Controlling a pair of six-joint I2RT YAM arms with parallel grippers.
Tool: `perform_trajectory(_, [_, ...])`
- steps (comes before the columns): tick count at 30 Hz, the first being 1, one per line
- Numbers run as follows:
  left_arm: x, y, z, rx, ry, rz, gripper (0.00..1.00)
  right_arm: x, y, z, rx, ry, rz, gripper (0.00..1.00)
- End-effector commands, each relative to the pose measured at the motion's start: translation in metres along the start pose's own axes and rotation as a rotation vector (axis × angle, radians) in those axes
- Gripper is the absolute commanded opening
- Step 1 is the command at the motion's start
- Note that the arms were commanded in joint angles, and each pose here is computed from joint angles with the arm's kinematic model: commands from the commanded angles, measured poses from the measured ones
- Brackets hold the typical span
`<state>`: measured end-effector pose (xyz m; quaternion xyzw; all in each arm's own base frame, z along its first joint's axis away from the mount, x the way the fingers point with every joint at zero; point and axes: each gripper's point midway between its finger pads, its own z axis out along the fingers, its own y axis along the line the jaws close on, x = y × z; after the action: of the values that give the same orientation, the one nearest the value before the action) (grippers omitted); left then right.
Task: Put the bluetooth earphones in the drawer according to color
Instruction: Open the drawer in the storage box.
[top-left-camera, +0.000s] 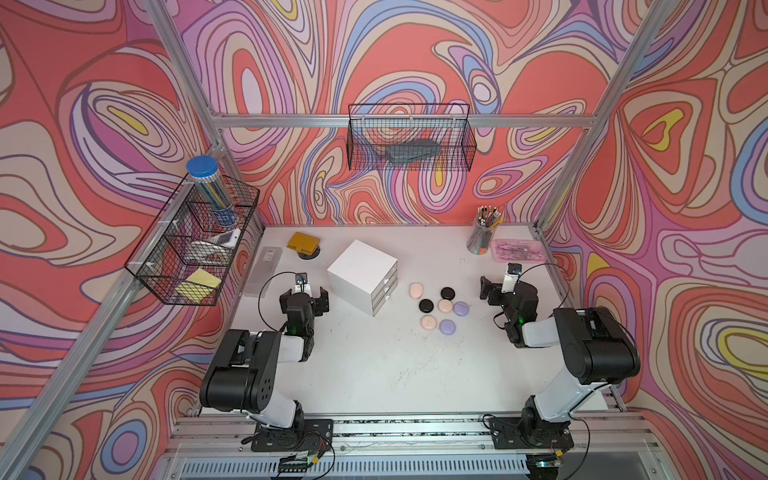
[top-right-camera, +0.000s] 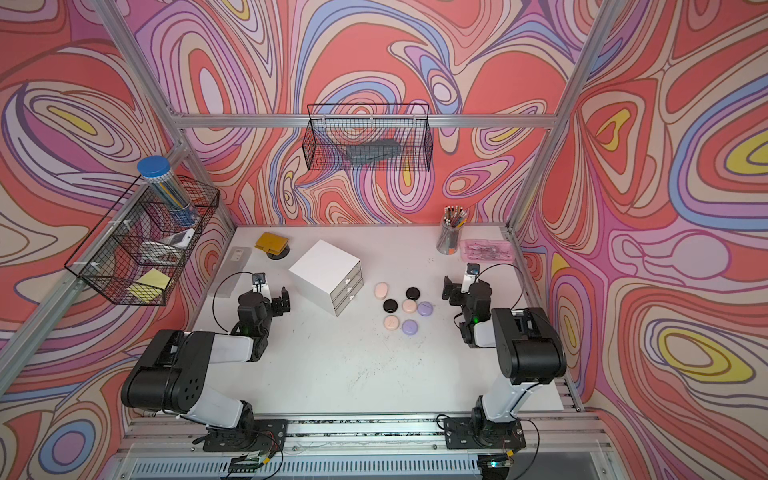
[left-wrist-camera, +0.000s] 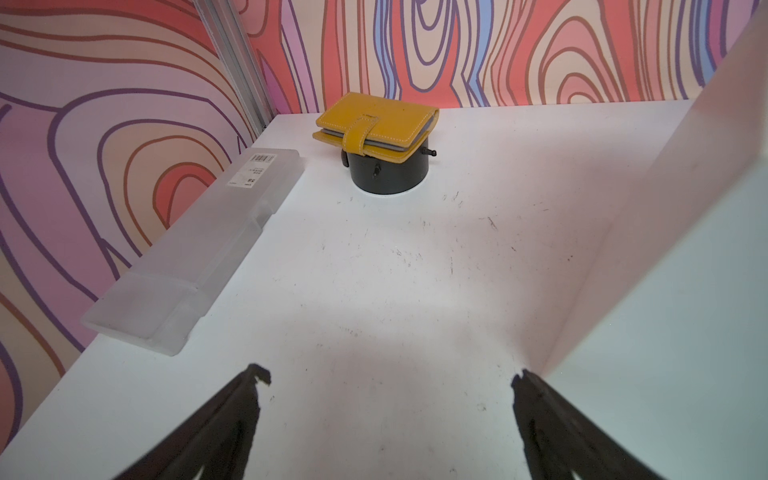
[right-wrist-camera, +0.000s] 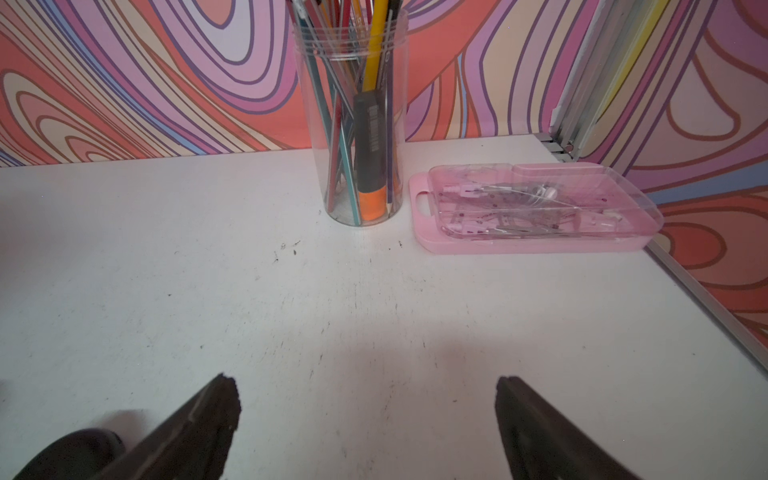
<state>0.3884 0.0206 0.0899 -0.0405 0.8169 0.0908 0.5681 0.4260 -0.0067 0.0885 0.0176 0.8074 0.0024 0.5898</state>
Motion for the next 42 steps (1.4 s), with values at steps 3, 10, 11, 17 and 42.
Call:
perform_trajectory(3, [-0.002, -0.001, 0.002, 0.005, 0.000, 0.002, 0.99, -0.009, -0.001, 0.001, 0.001, -0.023, 0.001, 0.98])
perform_trajectory(10, [-0.003, -0.004, 0.002, 0.037, -0.001, 0.005, 0.85, -0.010, 0.001, 0.000, -0.012, -0.027, 0.001, 0.95])
perform_trajectory(11, [-0.002, -0.007, 0.002, 0.056, 0.005, 0.013, 0.84, -0.011, 0.001, 0.001, -0.010, -0.022, -0.003, 0.94])
perform_trajectory(17, [-0.030, 0.001, -0.013, 0.008, 0.011, 0.020, 0.84, -0.042, 0.002, -0.001, -0.009, 0.044, -0.002, 0.90])
perform_trajectory(42, [-0.200, -0.092, -0.050, 0.390, 0.022, -0.024, 0.96, -0.121, 0.115, -0.039, -0.579, 0.188, 0.454, 0.98])
